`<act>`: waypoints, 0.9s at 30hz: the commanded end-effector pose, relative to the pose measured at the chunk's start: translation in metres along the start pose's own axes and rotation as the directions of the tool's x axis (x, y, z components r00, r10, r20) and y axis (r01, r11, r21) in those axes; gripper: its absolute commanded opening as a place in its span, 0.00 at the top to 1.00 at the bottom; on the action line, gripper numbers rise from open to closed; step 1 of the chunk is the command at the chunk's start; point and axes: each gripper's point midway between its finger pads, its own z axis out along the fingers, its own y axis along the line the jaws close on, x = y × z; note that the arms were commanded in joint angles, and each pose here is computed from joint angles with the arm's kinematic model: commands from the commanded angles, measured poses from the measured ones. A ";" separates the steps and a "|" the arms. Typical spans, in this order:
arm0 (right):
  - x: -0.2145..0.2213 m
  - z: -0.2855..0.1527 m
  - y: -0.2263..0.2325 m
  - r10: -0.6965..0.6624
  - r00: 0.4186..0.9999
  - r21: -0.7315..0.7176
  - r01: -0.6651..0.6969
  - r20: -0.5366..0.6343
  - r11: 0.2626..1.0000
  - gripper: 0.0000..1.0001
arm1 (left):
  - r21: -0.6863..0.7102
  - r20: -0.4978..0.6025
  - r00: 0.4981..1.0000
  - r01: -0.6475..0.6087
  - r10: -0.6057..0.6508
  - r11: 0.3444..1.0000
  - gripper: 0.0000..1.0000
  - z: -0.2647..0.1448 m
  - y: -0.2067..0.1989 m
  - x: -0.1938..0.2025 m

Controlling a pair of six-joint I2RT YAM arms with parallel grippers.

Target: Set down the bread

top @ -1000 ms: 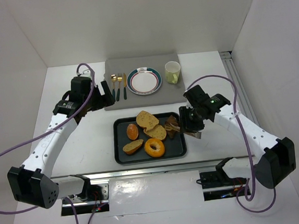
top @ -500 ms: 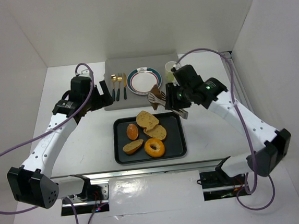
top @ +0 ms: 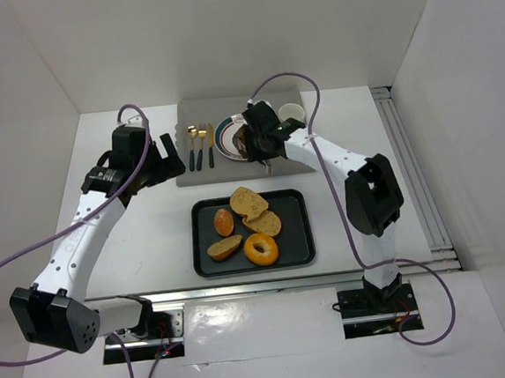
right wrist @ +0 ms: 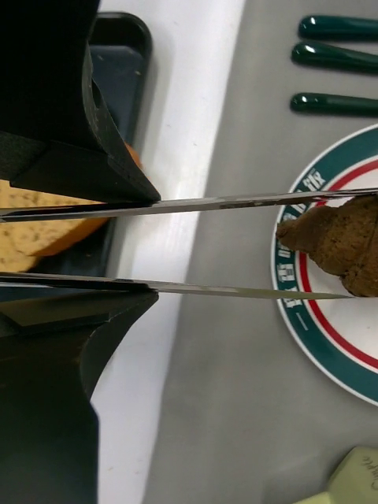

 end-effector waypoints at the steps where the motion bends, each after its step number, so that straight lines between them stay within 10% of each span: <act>1: -0.053 -0.005 0.006 0.019 0.984 -0.017 -0.016 0.179 1.000 0.55 | 0.023 0.014 1.000 0.013 -0.013 1.000 0.01 -0.009 -0.002 -0.001; 7: -0.061 -0.010 0.007 0.038 0.976 -0.023 -0.034 0.214 0.999 0.36 | 0.030 0.001 1.000 0.003 -0.003 1.000 0.01 -0.009 -0.001 0.005; 18: -0.090 -0.075 0.005 0.066 0.943 -0.051 -0.053 0.325 0.997 0.39 | -0.003 0.081 0.995 -0.049 0.049 0.999 0.01 -0.021 0.001 -0.022; 27: 0.023 -0.158 0.048 -0.100 0.978 -0.286 0.150 0.181 0.947 0.45 | -0.099 0.118 0.991 -0.056 0.068 0.993 0.01 -0.026 0.015 -0.045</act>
